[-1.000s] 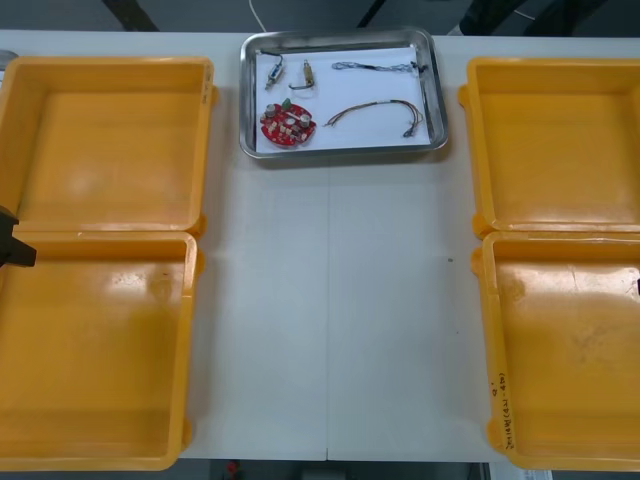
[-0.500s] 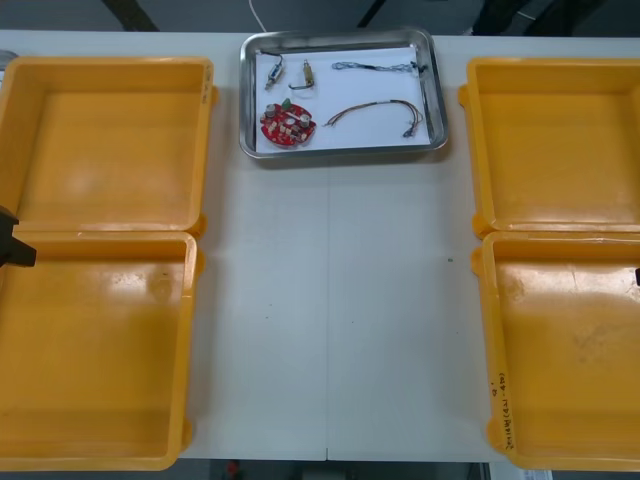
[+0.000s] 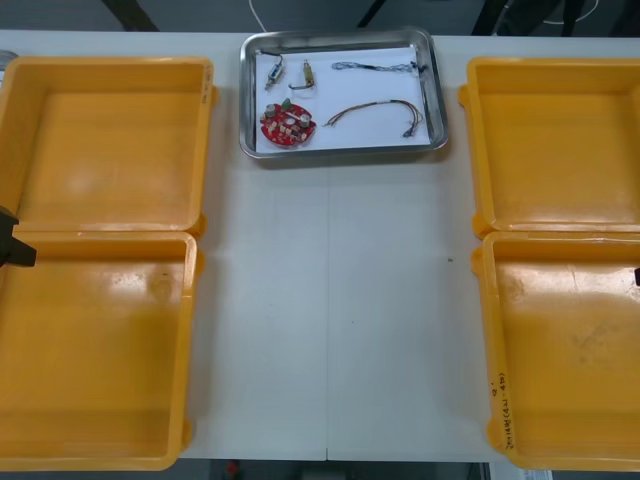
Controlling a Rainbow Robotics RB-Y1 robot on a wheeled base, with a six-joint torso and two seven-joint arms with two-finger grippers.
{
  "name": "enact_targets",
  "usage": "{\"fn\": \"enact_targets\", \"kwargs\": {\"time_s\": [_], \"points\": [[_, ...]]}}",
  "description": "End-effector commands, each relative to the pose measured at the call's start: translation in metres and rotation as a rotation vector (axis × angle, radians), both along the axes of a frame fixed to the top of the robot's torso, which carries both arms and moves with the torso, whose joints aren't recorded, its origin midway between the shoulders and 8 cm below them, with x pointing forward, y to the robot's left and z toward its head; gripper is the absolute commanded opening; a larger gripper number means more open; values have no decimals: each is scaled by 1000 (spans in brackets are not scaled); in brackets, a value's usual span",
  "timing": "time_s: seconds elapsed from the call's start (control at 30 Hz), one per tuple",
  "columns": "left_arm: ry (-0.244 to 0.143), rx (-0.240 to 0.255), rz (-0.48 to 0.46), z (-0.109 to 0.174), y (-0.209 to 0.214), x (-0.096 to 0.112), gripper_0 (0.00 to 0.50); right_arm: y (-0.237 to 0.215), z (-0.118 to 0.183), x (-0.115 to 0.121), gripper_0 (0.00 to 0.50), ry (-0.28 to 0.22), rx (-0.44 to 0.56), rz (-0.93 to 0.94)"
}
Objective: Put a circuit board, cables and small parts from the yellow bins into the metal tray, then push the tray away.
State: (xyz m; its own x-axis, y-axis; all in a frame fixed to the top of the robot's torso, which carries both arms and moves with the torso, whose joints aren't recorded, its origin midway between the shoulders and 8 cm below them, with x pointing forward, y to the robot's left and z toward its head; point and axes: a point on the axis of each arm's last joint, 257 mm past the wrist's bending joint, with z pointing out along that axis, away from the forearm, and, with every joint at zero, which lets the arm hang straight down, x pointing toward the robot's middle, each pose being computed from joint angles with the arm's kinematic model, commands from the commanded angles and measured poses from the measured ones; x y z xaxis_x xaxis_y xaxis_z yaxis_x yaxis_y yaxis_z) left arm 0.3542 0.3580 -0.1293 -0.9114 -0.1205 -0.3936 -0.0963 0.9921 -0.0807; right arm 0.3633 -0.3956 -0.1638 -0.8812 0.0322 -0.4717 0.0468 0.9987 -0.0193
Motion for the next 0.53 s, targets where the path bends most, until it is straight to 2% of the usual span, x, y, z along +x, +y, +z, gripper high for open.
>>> {"fn": "enact_targets", "kwargs": {"time_s": [0.03,0.53], "points": [[-19,73,-51,13,13,-4,500,-8,19,5,500,-30,-47,19],[-19,73,-51,13,13,-4,500,-8,19,5,500,-30,-47,19]]}}
